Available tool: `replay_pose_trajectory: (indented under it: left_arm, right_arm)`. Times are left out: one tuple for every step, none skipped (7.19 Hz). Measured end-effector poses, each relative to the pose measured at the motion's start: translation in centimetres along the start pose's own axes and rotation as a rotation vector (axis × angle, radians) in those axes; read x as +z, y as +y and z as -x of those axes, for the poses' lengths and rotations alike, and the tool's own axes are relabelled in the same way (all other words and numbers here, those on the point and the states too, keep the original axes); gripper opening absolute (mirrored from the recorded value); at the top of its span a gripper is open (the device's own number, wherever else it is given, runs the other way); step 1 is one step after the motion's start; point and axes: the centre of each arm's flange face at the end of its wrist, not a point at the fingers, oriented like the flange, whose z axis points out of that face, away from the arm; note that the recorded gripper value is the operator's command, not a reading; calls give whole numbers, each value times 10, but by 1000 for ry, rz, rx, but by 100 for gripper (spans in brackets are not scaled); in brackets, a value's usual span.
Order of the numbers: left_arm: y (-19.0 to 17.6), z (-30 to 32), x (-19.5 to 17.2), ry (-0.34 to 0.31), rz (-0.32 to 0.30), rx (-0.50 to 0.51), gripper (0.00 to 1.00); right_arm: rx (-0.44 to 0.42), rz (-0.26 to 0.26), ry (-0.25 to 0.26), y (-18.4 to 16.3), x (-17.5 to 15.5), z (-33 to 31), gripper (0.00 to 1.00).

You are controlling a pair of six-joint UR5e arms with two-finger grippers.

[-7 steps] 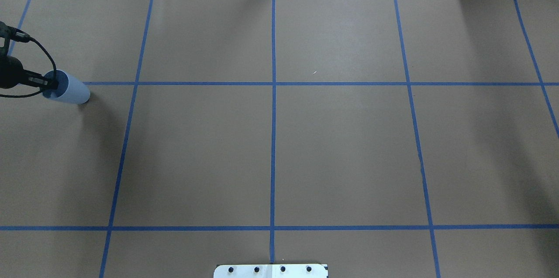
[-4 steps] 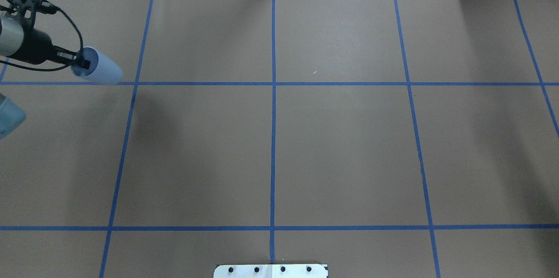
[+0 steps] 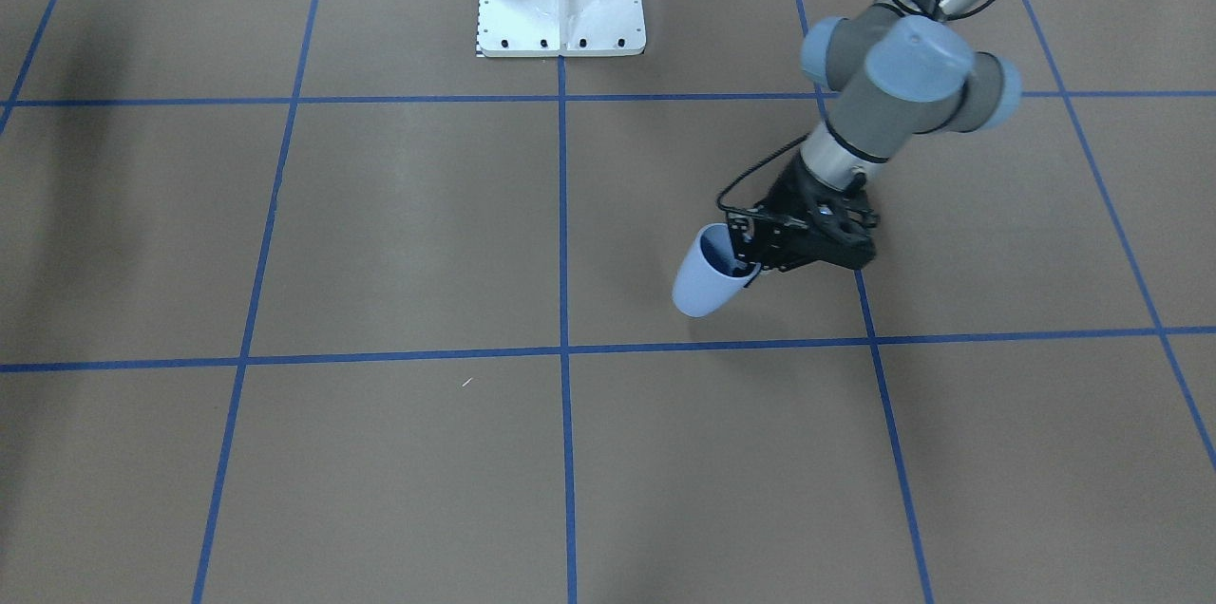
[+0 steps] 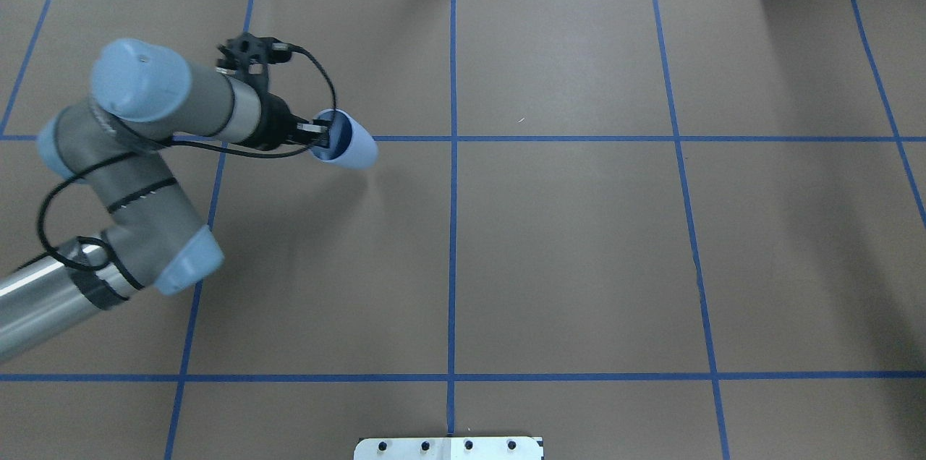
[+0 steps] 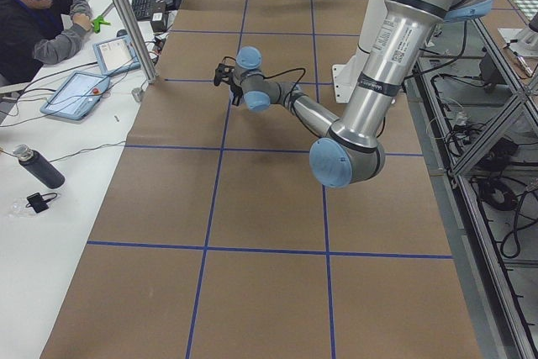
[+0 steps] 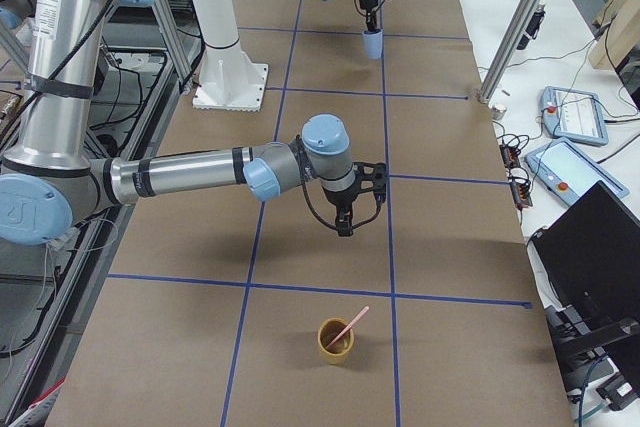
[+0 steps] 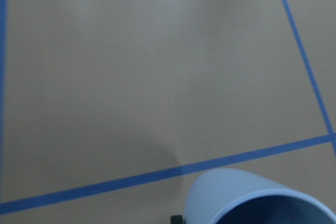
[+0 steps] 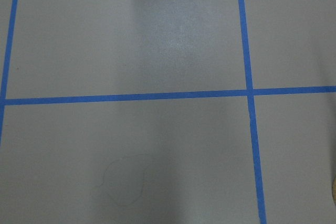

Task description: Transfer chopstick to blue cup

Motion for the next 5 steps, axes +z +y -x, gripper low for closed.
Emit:
replay_pose_trajectory:
  left_arm:
    - [15, -62, 14, -22, 9, -18, 0]
    - [26, -111, 19, -47, 27, -25, 0]
    - [28, -139, 19, -76, 42, -31, 0]
    - [26, -159, 16, -121, 64, -38, 0]
    - [24, -177, 13, -179, 93, -45, 0]
  right_arm:
    - [1, 1, 0, 0, 0, 0, 100]
    - [3, 2, 1, 0, 1, -1, 100]
    - [4, 3, 1, 0, 1, -1, 100]
    - [5, 4, 1, 0, 2, -2, 100]
    - [6, 5, 1, 0, 2, -2, 100]
